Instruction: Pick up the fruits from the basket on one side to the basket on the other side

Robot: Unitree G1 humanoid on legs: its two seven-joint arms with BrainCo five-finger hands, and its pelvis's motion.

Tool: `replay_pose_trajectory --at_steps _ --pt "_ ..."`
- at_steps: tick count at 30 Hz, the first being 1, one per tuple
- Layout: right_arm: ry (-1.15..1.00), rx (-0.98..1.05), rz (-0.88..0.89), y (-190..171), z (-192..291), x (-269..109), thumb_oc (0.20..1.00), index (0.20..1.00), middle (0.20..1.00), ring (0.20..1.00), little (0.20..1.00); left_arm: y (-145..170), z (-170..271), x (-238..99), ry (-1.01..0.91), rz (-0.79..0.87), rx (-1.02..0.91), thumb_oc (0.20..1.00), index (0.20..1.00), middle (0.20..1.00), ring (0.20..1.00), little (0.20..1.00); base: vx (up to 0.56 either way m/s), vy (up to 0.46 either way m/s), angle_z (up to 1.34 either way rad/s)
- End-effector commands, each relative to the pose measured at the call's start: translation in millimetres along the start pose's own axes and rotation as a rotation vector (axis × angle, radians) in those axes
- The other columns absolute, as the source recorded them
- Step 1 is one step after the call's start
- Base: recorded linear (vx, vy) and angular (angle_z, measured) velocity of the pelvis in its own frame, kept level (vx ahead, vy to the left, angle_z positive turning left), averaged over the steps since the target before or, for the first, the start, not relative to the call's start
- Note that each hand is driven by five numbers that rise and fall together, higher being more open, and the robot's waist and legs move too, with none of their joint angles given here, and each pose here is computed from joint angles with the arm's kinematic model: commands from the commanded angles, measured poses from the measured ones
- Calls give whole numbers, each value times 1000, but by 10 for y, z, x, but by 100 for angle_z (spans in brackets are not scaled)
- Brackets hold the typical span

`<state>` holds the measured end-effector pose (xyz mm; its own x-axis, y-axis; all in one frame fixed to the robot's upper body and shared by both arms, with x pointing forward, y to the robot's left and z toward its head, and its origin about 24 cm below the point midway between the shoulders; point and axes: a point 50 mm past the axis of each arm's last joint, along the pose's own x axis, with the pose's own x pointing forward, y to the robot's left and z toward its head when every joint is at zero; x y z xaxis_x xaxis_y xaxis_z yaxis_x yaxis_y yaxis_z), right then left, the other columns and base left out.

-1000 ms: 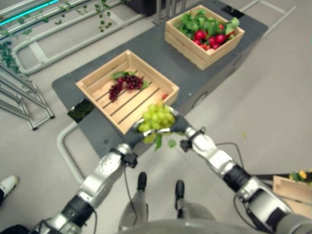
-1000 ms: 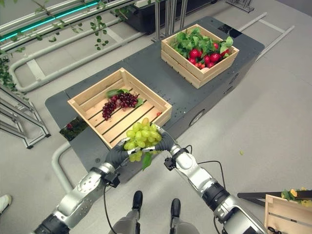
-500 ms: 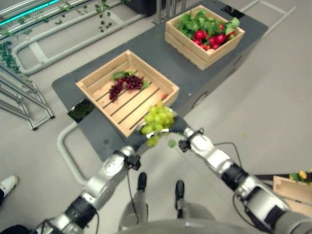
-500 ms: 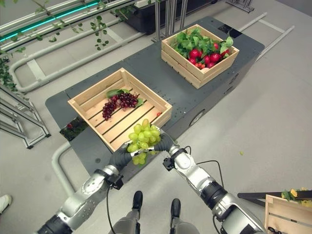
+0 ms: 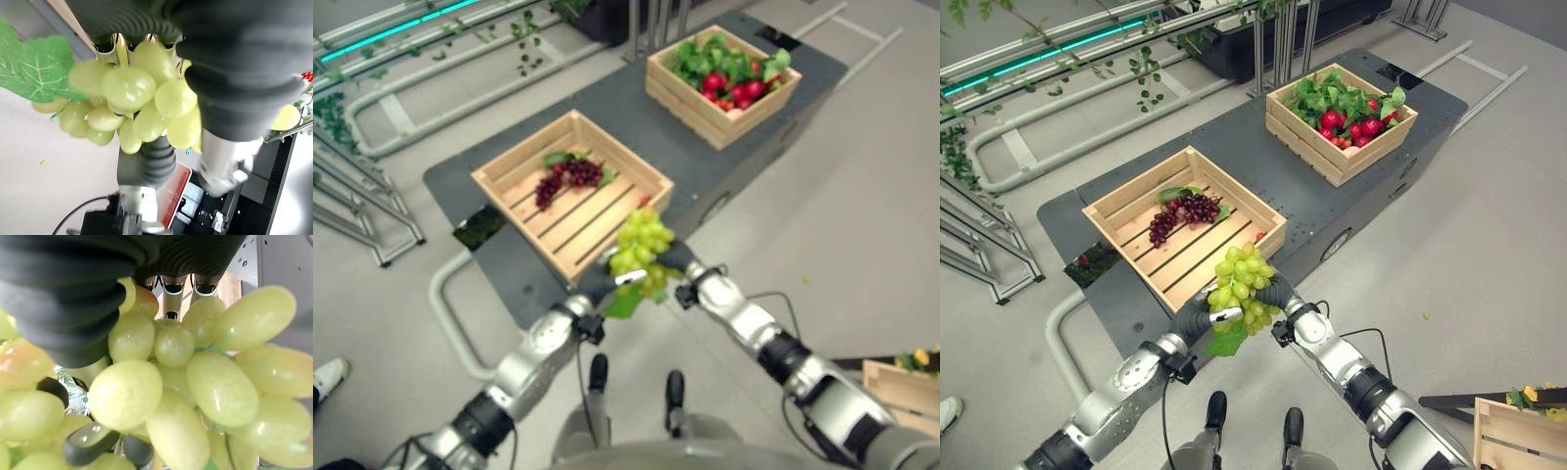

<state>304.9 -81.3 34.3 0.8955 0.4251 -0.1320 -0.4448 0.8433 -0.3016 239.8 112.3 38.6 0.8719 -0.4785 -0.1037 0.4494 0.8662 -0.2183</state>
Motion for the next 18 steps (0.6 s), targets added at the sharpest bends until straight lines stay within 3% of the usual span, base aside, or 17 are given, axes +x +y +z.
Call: replay_pose_trajectory --at_steps 1,9,18 --pt "-152 136 44 250 334 101 200 200 200 200 200 -243 392 134 -180 -150 0 1000 1000 1000 1000 1000 0 0 0" --pt "-121 197 -20 145 219 59 200 200 200 200 200 -160 368 67 -193 -103 -11 1000 1000 1000 1000 1000 -3 -25 6" --pt "-81 240 -140 -108 11 -110 200 200 200 200 200 184 270 -174 -207 103 -7 1000 1000 1000 1000 1000 4 -28 6"
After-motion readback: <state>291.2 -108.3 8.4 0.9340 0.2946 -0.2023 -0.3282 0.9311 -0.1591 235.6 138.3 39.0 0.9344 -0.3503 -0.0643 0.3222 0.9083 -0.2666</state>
